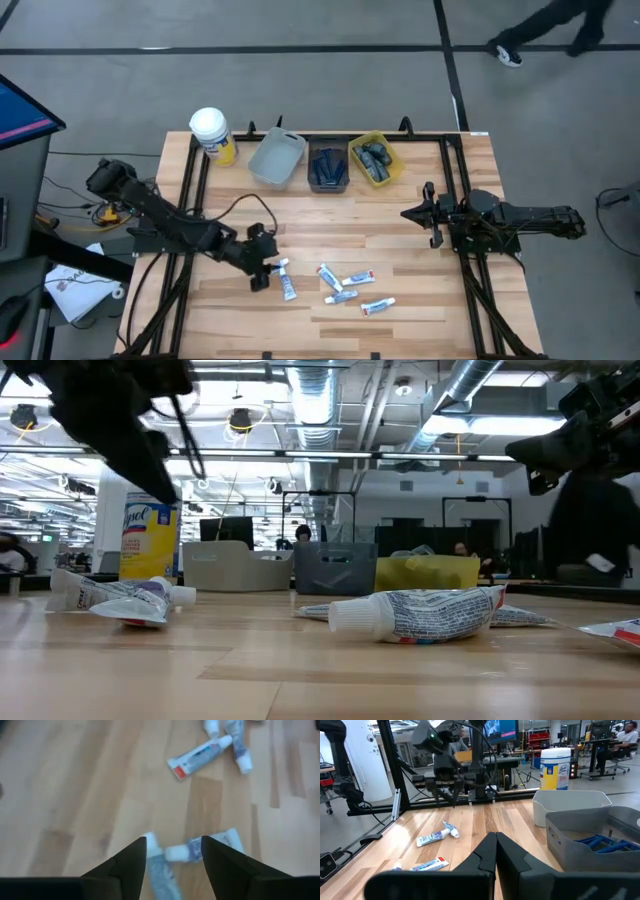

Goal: Pick & Place Travel size toiletries
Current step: Put the toothpaste into the gray bin

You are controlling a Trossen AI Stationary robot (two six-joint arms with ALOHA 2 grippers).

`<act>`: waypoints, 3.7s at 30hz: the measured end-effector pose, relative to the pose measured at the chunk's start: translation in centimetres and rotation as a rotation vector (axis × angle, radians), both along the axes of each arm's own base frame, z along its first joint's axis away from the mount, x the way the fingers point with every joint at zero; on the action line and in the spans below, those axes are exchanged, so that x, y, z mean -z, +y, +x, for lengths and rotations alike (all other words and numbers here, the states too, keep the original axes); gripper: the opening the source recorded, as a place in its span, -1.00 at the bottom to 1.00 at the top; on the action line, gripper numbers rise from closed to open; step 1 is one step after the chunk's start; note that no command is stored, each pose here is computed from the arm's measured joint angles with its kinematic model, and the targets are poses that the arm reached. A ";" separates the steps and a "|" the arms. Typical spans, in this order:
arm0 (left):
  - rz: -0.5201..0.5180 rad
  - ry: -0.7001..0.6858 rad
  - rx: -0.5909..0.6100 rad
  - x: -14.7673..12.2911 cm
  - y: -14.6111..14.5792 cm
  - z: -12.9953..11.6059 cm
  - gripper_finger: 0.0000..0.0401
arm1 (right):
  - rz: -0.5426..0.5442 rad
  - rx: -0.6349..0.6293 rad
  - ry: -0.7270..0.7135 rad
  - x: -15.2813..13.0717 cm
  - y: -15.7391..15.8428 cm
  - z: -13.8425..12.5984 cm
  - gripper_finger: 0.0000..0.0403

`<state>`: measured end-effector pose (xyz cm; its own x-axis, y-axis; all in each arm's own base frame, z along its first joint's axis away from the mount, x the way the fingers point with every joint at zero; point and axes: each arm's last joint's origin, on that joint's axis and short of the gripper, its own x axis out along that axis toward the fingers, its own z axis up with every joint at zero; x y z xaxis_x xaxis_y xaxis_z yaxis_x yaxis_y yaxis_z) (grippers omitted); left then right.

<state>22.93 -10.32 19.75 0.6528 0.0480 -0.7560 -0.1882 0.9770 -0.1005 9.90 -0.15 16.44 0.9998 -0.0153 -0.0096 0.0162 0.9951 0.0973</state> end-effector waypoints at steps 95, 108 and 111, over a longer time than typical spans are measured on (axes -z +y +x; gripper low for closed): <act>-0.011 0.553 -0.023 2.5 -1.9 -3.1 0.20 | 0.000 0.000 0.000 0.0 0.0 0.0 -1.00; -0.038 0.689 -0.120 5.6 -1.5 -4.3 0.15 | 0.000 0.000 -0.001 0.0 0.0 0.0 -1.00; -0.069 0.689 -0.123 6.0 -1.2 -4.9 0.13 | 0.000 0.000 0.000 0.0 0.0 0.0 -1.00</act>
